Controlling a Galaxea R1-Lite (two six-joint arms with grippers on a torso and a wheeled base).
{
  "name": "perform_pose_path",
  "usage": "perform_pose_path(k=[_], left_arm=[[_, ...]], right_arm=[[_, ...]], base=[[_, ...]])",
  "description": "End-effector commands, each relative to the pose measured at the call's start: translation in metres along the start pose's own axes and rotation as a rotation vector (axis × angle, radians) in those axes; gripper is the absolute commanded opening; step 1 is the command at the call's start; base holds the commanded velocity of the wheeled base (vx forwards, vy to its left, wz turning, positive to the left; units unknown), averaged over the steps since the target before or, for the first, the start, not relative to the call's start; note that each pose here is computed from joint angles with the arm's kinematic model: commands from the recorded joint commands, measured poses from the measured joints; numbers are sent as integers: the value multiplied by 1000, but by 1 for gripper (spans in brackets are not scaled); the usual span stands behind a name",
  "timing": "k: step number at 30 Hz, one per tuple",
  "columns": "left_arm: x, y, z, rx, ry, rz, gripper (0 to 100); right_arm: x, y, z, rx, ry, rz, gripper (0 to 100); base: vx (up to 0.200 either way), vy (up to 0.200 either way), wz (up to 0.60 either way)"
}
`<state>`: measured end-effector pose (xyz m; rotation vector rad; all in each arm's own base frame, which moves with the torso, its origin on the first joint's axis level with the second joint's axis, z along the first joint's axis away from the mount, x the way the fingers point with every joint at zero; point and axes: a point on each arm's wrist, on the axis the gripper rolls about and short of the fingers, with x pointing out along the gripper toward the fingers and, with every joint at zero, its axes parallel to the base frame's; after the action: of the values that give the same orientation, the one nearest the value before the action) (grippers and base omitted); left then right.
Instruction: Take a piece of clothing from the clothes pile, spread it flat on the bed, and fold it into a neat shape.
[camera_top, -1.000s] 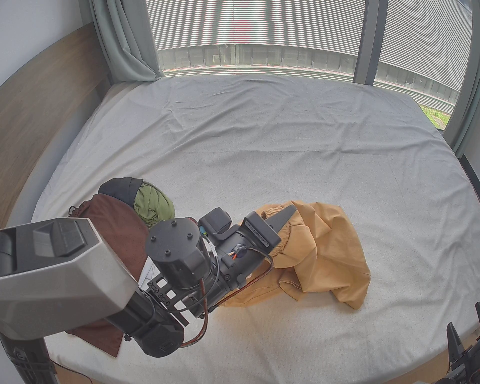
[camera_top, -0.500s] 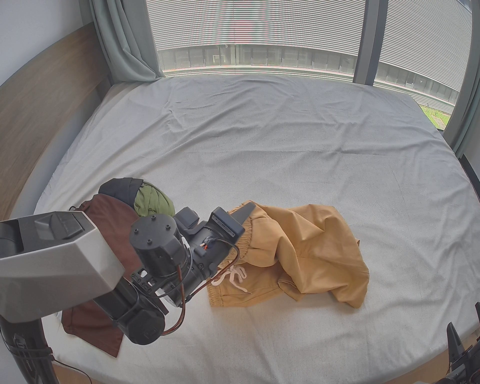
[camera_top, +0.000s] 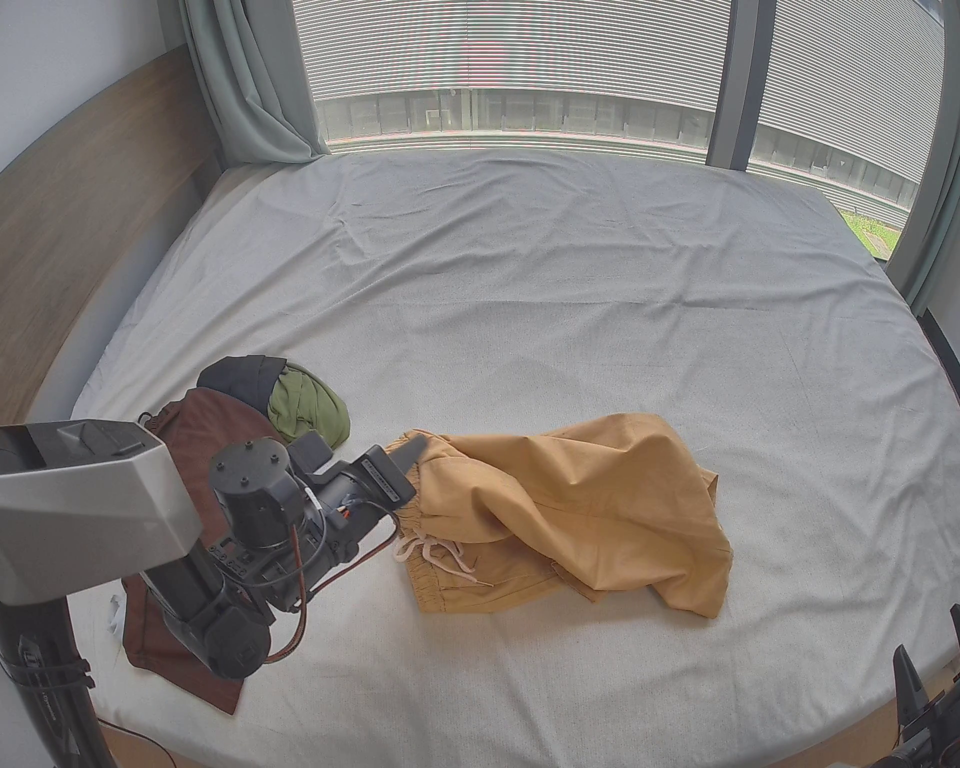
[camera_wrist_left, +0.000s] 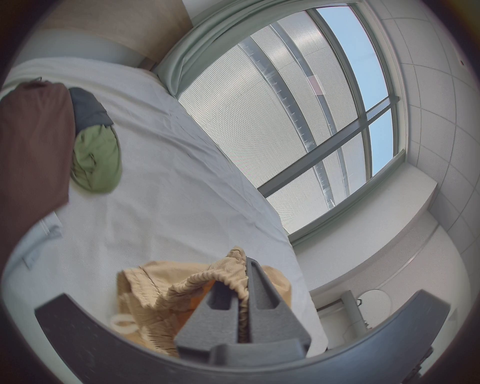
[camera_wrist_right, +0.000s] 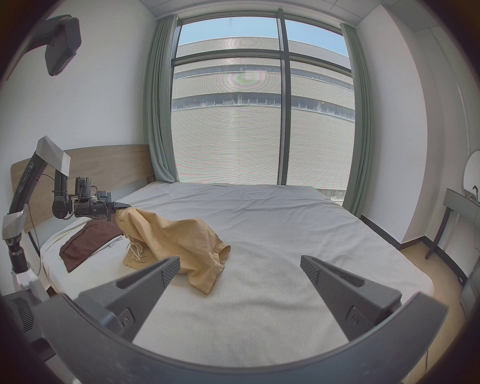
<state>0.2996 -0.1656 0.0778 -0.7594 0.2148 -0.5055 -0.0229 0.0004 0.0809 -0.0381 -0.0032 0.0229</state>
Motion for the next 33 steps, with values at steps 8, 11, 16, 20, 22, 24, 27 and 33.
perform_pose_path(k=[8, 11, 16, 20, 22, 24, 27, 33], left_arm=[[-5, 39, 44, 72, -90, 66, 0], [-7, 48, 47, 108, -85, 86, 0], [-10, 61, 53, 195, -89, 126, 0], [-10, 65, 56, 198, -98, 133, 0], [-10, 66, 58, 198, -102, 137, 0], [-11, 66, 59, 199, -106, 136, 0], [-11, 66, 59, 199, -106, 136, 0], [-11, 66, 59, 199, -104, 136, 0]], right_arm=[[0, 0, -4, -8, 4, 3, 100], [0, 0, -4, -12, 6, 3, 100], [0, 0, -4, -3, 6, 5, 100], [0, 0, -4, 3, 6, 6, 100], [0, 0, -4, 4, 6, 6, 100], [0, 0, -4, 6, 6, 6, 100], [0, 0, -4, 6, 2, 8, 100], [0, 0, -4, 7, 3, 2, 100]], base=[[0, 0, 0], [0, 0, 0], [0, 0, 0], [0, 0, 0], [0, 0, 0], [0, 0, 0], [0, 0, 0], [0, 0, 0]])
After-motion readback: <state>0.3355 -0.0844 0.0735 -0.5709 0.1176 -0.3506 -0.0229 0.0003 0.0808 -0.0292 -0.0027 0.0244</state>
